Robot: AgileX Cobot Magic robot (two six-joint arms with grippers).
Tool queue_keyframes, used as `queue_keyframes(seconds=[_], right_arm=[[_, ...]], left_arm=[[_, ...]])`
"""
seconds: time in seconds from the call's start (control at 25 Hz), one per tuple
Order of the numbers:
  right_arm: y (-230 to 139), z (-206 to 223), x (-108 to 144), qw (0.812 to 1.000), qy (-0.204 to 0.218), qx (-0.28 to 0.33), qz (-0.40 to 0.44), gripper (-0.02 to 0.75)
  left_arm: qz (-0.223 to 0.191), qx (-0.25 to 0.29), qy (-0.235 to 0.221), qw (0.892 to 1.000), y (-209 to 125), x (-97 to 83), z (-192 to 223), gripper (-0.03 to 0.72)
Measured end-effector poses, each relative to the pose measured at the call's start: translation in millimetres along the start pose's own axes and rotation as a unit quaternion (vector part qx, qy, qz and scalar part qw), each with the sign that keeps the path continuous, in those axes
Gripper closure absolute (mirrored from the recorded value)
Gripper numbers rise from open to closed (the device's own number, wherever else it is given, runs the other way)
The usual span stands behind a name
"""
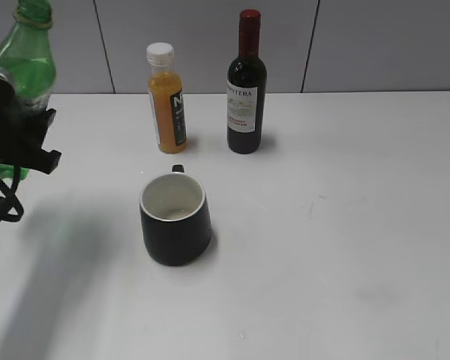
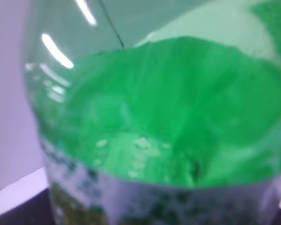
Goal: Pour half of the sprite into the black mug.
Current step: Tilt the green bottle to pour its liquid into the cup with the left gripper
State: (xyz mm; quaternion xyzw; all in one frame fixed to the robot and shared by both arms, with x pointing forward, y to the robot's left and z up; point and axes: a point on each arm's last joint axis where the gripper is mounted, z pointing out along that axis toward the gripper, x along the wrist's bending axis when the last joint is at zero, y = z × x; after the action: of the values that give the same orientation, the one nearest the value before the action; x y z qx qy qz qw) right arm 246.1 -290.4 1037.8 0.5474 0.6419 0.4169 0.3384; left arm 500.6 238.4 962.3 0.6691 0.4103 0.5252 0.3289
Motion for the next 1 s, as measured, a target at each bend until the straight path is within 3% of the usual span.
queue_keyframes(seconds=[0.2,0.4,0.6,1.0], right_arm=[[0.0,0.0,0.1,1.0,0.0,0.0,0.0,0.148],[0.0,0.0,0.1,1.0,0.0,0.0,0.0,0.148],[0.0,0.0,0.1,1.0,0.0,0.0,0.0,0.148],[0.0,0.0,0.1,1.0,0.0,0.0,0.0,0.148]], left_arm=[[0.087,0.019,0.002,0.996,3.4,-14.9,-7.5,0.237],[0.138,0.033,0.012,0.99,4.0,-20.4,-11.9,0.237],[0.218,0.058,0.028,0.974,0.6,-16.5,-12.6,0.237],[0.353,0.056,0.033,0.933,3.0,-17.5,-13.8,0.237]])
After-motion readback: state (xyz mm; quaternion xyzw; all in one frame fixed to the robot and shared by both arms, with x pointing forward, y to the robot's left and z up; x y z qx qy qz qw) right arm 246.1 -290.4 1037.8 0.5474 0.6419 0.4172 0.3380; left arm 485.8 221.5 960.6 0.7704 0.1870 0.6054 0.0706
